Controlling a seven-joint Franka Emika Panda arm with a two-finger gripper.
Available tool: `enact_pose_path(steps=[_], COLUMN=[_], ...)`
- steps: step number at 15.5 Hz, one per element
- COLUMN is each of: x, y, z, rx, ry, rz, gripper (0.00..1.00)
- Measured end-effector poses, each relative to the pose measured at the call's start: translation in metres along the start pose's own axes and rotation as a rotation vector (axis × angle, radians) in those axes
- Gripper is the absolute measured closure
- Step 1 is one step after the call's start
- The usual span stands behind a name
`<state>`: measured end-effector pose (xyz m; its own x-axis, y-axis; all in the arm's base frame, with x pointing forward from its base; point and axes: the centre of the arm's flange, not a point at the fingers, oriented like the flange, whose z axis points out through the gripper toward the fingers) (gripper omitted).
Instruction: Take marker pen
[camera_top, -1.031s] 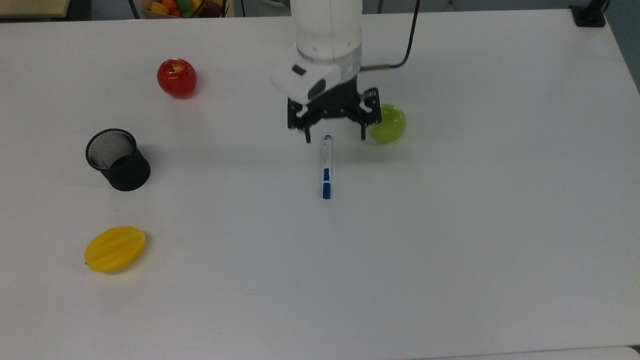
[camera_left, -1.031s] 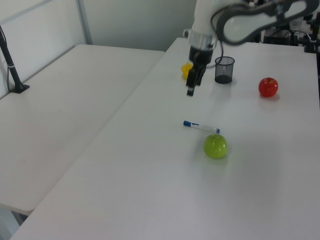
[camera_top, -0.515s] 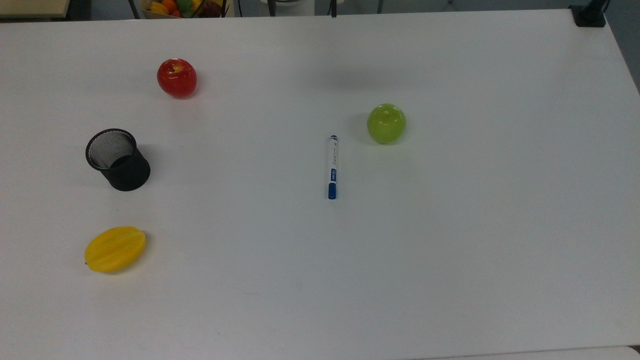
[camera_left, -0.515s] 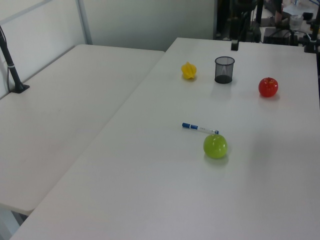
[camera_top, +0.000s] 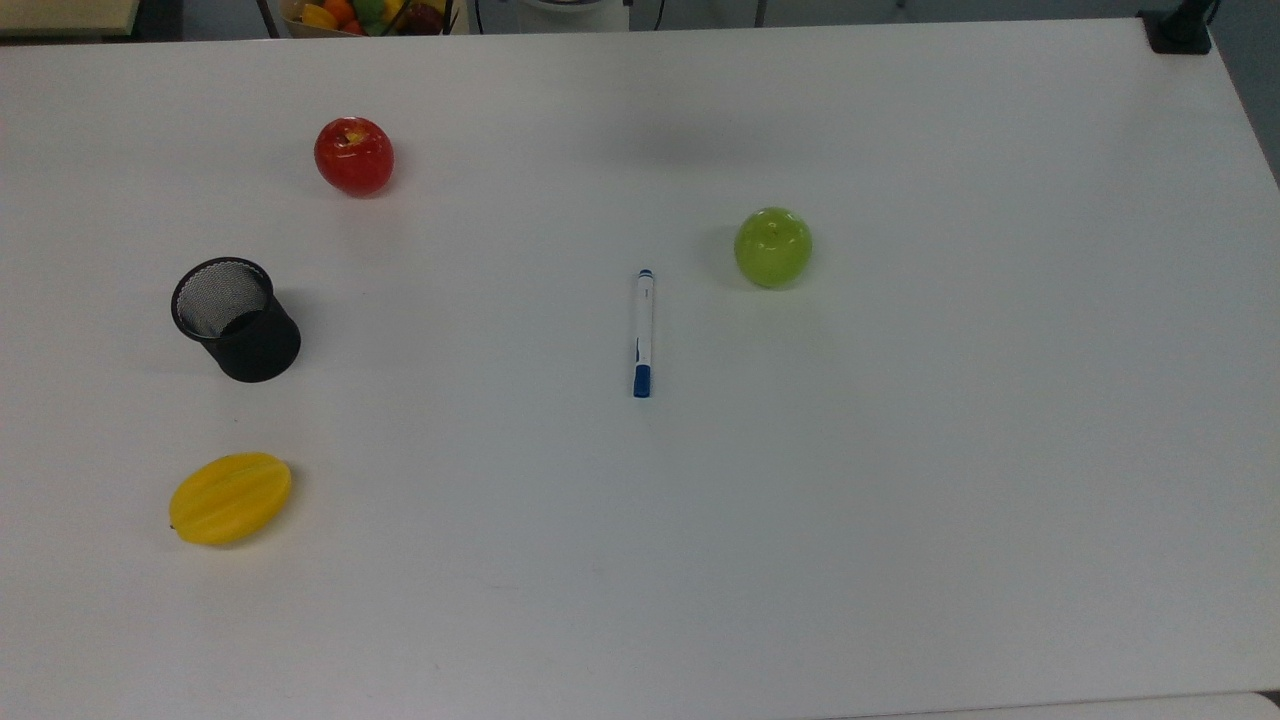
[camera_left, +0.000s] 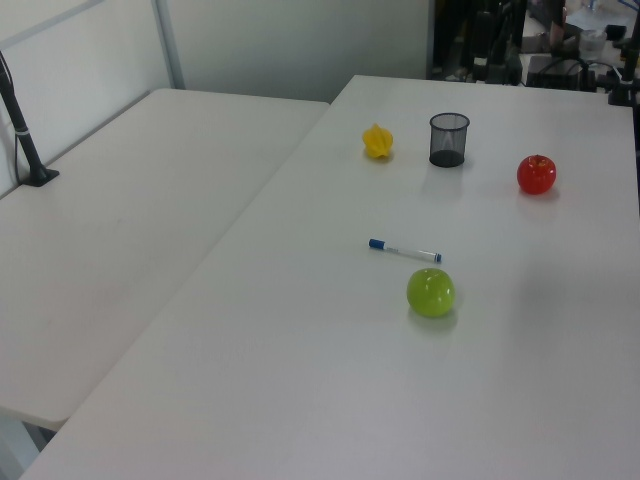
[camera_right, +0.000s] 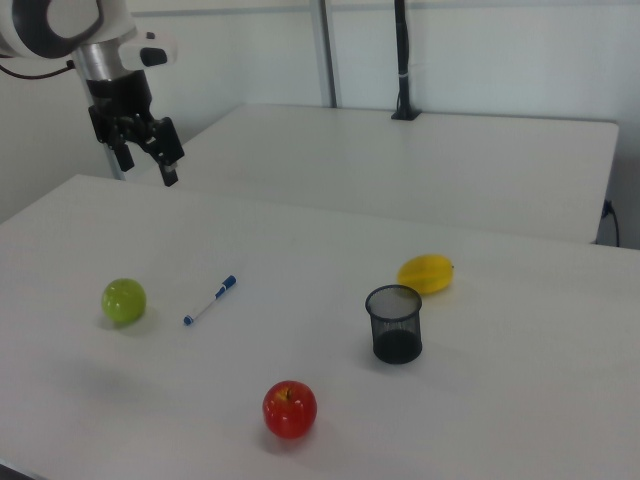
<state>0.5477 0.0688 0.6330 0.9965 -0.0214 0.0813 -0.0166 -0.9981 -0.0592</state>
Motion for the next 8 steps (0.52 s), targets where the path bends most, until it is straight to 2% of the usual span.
enact_pose_path(steps=[4, 8], x=[0.015, 0.016], y=[0.018, 0.02], z=[0.016, 0.016], rx=[-0.002, -0.003], ry=[0.02, 0.02], rz=[-0.138, -0.166], gripper=[0.0, 0.0])
